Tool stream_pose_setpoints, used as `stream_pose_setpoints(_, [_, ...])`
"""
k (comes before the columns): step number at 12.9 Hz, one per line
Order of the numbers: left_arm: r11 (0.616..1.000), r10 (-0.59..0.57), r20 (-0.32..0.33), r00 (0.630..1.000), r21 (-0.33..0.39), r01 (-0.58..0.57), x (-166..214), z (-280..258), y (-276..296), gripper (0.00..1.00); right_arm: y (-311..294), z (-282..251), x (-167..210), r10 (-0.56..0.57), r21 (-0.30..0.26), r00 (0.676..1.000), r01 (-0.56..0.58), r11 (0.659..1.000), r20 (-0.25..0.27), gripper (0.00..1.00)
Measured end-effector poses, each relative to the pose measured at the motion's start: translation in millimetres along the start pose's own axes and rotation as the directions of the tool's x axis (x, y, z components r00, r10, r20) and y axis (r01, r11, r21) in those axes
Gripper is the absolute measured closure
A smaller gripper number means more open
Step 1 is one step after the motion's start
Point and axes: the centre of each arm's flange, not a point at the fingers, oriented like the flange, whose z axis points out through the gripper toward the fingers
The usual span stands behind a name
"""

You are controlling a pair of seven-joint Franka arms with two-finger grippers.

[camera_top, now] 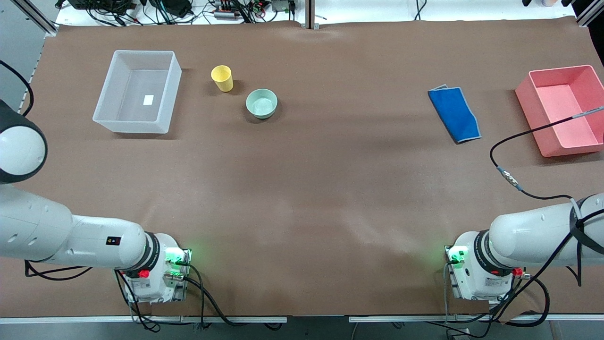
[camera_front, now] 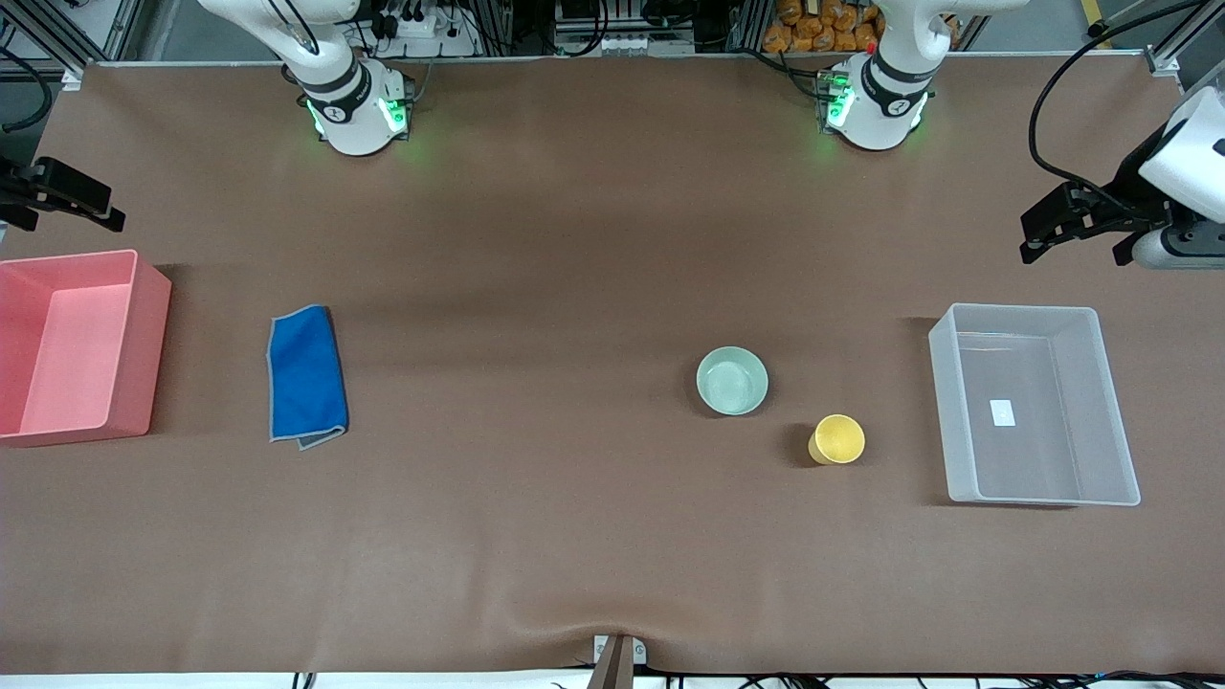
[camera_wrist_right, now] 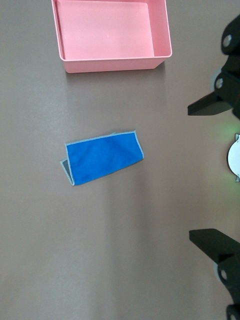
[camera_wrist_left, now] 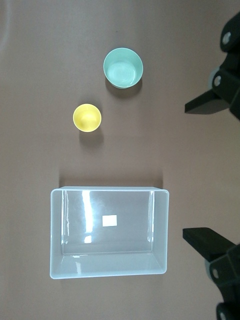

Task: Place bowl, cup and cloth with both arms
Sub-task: 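Move the left gripper to the yellow cup while the right gripper reaches the cloth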

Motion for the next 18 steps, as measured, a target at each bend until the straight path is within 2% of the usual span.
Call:
stream_pose_setpoints(7, [1.0, -0.004, 0.024, 1.0, 0.01, 0.003, 6.9, 18.1, -2.8, 0.0, 0.0, 0.0, 0.0, 0.0, 0.0, 1.0, 0.0, 1.0, 0.0, 0.0])
stream_pose_setpoints(13, [0.999, 0.044, -0.004, 0.999, 0.001, -0.044, 33.0, 97.8, 26.6, 0.0, 6.3, 3.2, 4.1, 0.011, 0.0, 1.0, -0.011, 1.0, -0.004, 0.0])
stream_pose_setpoints(16, [0.998, 0.064, 0.009, 0.998, -0.002, -0.064, 40.0, 142.0, 39.8, 0.0, 14.1, 17.4, 20.5, 0.024, 0.001, 0.999, -0.024, 1.0, -0.021, 0.0])
stream_pose_setpoints(18, [0.996, 0.09, 0.016, 0.996, -0.007, -0.09, 50.4, 177.8, 58.8, 0.0, 18.8, 29.6, 31.8, 0.031, 0.002, 0.999, -0.031, 1.0, -0.015, 0.0])
